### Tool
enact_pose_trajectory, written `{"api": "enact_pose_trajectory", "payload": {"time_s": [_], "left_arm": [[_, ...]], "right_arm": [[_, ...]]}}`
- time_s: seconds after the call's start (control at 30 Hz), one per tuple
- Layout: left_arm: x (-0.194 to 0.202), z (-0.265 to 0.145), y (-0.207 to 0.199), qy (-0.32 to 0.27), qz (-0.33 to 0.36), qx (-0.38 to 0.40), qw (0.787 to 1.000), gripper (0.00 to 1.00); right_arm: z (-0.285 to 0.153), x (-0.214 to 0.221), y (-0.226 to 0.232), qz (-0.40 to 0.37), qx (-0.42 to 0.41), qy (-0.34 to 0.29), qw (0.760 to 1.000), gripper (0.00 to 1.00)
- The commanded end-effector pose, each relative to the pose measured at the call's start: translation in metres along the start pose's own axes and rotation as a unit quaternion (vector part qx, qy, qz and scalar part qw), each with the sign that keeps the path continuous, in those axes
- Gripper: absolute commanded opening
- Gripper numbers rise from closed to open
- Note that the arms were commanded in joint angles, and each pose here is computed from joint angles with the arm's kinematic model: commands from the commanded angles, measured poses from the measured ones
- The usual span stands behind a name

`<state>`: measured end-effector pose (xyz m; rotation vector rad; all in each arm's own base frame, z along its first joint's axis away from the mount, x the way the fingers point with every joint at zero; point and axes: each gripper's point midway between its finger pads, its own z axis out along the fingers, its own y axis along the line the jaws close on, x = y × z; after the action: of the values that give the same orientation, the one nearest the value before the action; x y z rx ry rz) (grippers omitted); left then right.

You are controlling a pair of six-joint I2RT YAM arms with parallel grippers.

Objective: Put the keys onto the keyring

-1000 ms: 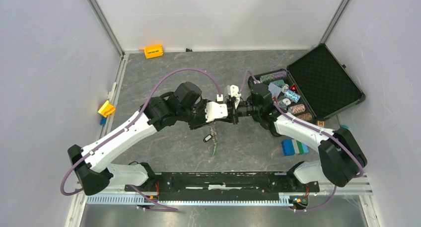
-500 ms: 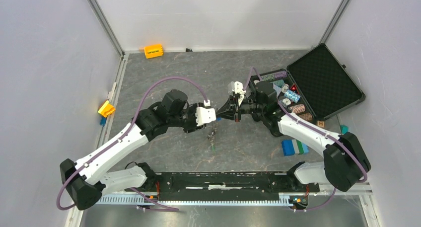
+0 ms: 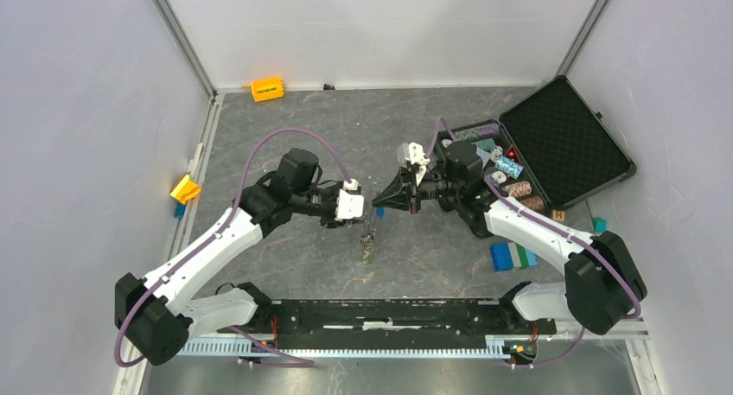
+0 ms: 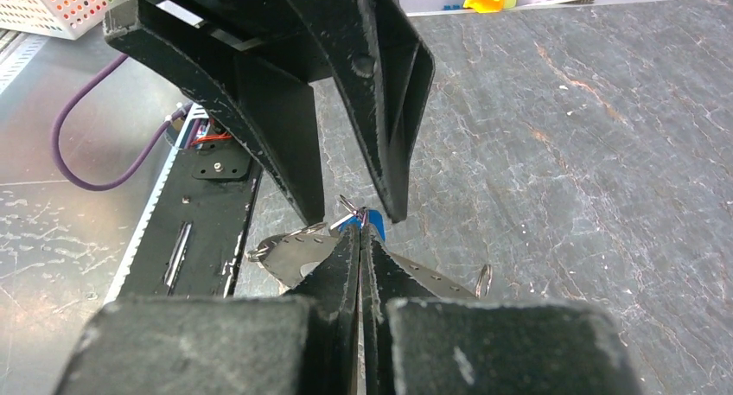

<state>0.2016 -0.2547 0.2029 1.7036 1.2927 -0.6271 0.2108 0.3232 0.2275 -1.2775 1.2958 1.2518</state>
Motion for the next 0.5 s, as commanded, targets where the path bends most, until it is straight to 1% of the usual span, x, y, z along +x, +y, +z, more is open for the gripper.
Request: {"api": "enact_pose_trajectory", "payload": {"time_s": [0.0,0.17,0.23,0.47], "left_arm": [[-0.0116,0.0082,-0.0054,-0.044,0.055,0.039,0.997,0.53],[-0.0128,0.0121,-0.0012,-0.044,0.053,0.045,0.997,0.46],[-0.0118,0.0137,-0.0009,-0.043,0.051,0.048,0.997,0.39],[-0.0092,0.0155,0.0002,-0.039,0.046,0.048,0.997,0.24]], "right_arm": [[-0.0002,-0.0301,0.0011,-0.044,-0.009,-0.030,0.999,0.00],[-0.0003,-0.0276,0.0015,-0.042,-0.010,-0.029,0.999,0.00],[-0.0007,-0.0276,0.0015,-0.043,-0.010,-0.030,0.999,0.00],[-0.0007,-0.0262,0.0017,-0.041,-0.008,-0.029,0.999,0.00]]}}
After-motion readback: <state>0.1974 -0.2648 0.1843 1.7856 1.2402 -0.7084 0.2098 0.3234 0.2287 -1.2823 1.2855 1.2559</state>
